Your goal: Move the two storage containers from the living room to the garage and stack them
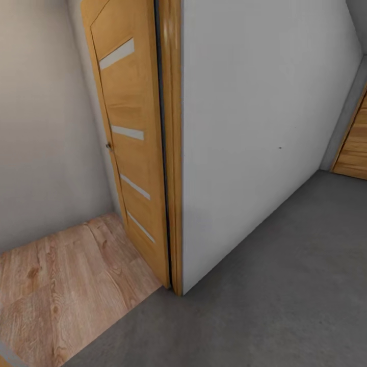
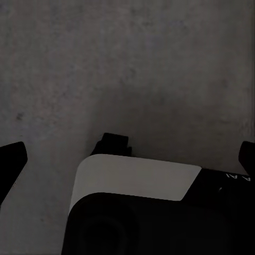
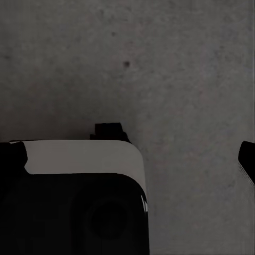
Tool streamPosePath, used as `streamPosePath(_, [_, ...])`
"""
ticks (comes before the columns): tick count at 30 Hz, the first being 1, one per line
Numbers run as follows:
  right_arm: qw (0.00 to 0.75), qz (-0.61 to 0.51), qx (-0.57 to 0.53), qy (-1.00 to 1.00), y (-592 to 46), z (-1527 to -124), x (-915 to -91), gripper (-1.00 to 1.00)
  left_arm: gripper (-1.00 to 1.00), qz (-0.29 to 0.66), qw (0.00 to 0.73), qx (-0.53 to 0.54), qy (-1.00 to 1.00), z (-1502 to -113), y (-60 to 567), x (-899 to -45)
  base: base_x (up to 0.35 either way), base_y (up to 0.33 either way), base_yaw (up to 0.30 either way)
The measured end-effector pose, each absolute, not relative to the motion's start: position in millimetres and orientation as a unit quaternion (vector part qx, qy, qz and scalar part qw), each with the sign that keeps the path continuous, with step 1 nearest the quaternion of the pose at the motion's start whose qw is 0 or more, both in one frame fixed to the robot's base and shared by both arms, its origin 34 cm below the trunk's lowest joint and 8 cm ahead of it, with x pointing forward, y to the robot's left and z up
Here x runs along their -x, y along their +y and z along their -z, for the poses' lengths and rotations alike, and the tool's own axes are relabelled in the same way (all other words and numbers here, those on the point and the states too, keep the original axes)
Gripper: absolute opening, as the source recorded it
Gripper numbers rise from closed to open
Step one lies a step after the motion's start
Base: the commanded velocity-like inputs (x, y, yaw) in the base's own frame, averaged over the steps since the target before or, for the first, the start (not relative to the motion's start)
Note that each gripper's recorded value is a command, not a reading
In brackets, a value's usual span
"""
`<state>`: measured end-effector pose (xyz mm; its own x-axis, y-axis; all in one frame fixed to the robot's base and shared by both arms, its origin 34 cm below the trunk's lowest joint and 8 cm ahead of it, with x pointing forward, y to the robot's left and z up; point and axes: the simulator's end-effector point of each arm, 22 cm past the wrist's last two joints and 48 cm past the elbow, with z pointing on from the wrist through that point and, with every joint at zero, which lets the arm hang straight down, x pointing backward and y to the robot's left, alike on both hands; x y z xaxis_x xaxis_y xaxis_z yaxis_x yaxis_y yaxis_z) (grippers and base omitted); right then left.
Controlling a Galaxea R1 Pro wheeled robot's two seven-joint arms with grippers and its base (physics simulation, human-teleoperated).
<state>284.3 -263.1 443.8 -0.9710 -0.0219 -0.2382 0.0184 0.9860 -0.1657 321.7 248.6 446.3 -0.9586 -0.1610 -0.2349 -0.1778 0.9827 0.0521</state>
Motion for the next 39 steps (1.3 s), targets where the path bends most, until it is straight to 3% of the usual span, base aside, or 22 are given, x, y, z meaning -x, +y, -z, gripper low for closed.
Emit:
streamPosePath(10, [0.121, 0.086, 0.000, 0.989, -266.1, -443.9, -284.3, 1.00, 1.00, -0.037, 0.116, 0.086, 0.989, -446.3, 248.8, -321.7, 0.321, 0.000, 0.057])
streamPosePath(39, [0.121, 0.089, 0.000, 0.989, -271.6, -444.1, -284.6, 1.00, 1.00, -0.036, 0.116, 0.086, 0.989, -446.3, 248.0, -321.7, 0.321, 0.000, 0.263])
